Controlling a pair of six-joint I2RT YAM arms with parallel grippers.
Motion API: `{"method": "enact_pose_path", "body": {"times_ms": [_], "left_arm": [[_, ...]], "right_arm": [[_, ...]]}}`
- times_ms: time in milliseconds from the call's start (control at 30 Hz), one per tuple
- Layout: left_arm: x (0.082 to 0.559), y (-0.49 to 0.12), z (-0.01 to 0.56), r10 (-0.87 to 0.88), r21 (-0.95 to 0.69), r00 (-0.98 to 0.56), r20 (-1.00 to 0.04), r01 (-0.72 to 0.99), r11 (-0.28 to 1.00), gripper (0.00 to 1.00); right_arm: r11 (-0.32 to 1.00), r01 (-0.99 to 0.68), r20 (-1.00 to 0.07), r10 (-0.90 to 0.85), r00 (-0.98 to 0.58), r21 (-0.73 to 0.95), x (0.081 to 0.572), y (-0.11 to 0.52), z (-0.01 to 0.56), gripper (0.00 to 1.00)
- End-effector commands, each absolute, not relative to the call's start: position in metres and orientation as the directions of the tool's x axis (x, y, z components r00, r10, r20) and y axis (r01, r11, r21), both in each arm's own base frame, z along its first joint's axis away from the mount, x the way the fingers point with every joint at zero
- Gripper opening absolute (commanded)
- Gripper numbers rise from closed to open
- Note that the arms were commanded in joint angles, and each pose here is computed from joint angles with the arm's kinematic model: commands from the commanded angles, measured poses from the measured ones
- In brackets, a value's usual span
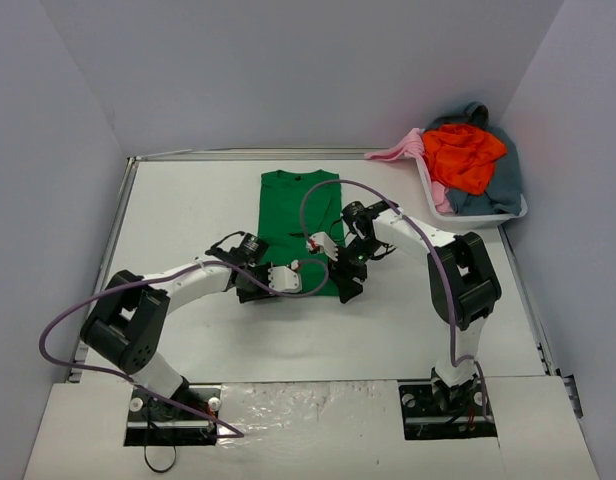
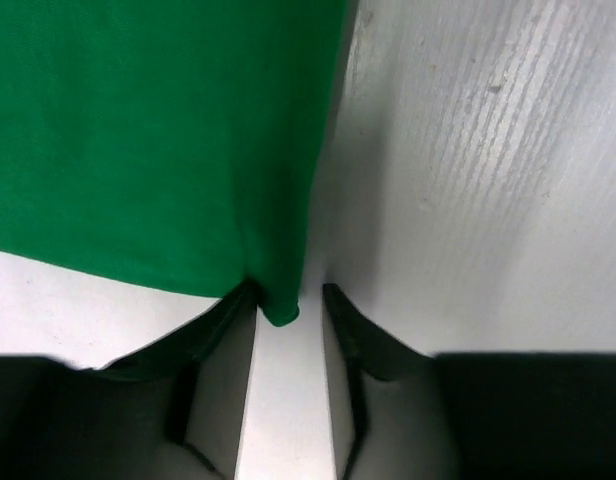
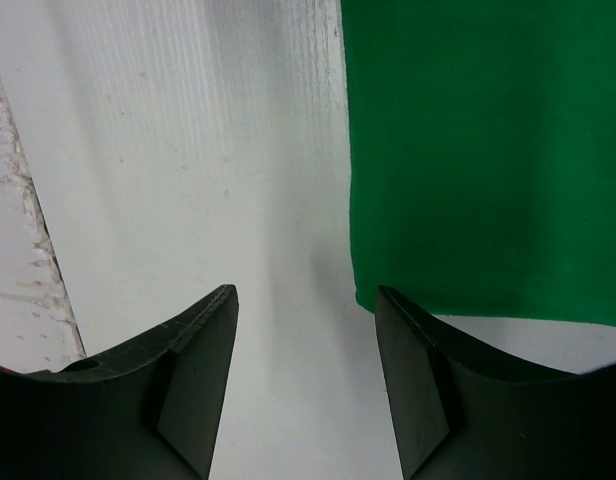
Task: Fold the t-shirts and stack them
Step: Grab one side of the 2/3 rectangular tshirt with both arms
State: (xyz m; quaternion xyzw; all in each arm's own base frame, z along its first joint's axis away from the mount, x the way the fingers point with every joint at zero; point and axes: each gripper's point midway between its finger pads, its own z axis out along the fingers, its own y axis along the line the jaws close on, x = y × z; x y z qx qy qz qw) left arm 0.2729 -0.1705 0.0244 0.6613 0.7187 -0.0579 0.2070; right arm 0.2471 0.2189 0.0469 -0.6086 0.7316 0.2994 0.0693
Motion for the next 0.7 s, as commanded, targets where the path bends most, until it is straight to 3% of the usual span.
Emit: {"method": "enact_pose_path", "body": {"times_ms": [0,100,233,400,667], "left_arm": [[0.276,-0.173,0.022,0.925,0.177,-0.043,-0.378,0.977,0.117,0.26],[0.277,-0.173,0.022,0.922,0.175,-0.056,-0.383,0.976,0.132,0.12],[0.277,-0.172,0.02,0.921,0.172,-0.067,-0.384,0.975,0.142,0.03],[0.276,-0.174,0.025,0.917,0.169,-0.072,-0.392,0.974,0.148,0.03],[0.276,-0.184,0.055,0.812,0.022,-0.199,-0.549,0.967,0.252,0.02]], "right_arm": [[0.1,-0.925,-0.445,-0.854,-0.269,0.368,0.247,0.216,0.052,0.53],[0.099,-0.926,-0.448,-0.853,-0.267,0.364,0.247,0.216,0.053,0.54],[0.102,-0.927,-0.448,-0.853,-0.268,0.361,0.247,0.215,0.055,0.54],[0.099,-0.933,-0.456,-0.852,-0.259,0.345,0.246,0.214,0.06,0.54],[0.133,-0.971,-0.552,-0.804,-0.222,0.197,0.269,0.226,0.078,0.54]]}}
